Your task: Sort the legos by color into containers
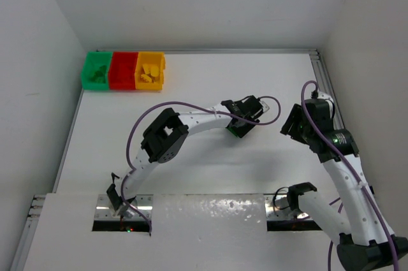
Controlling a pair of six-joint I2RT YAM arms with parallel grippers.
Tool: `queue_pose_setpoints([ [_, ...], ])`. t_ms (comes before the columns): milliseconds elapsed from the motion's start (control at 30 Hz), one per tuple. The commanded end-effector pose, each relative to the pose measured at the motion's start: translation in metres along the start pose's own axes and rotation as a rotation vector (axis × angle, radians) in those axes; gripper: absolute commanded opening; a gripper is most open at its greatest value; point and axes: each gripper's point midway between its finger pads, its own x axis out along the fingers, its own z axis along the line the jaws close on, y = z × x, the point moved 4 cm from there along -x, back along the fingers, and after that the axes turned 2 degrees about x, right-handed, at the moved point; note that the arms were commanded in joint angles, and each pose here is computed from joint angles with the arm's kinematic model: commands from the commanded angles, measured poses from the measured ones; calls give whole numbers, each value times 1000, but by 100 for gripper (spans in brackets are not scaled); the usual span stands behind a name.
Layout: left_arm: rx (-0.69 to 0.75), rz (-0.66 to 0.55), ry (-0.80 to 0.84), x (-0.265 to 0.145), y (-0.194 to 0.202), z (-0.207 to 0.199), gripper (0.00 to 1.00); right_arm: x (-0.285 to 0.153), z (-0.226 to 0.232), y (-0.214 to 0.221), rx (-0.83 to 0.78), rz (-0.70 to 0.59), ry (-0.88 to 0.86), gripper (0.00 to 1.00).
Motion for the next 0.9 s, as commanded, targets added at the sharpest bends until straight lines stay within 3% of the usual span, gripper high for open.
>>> queue_pose_setpoints([
  [0,1,-10,20,-14,-3,2,0,-10,3,-13,1,-51,-13,59],
  [167,58,-63,42,-32,-15,7,0,-7,10,-10,1,-35,-61,59],
  [333,179,-245,38,-79,-24,26,0,-5,24,-6,-78,44,-144,60],
  [533,283,-427,15,-138,-16,54,0,-16,48,-31,-90,-33,-267,63],
  [733,413,-490,-34,-174,2,69,0,-18,92,-45,-113,6,-500,67],
  [867,430,-639,-122,-214,-1,88,0,-26,119,-63,-145,-36,-648,68],
])
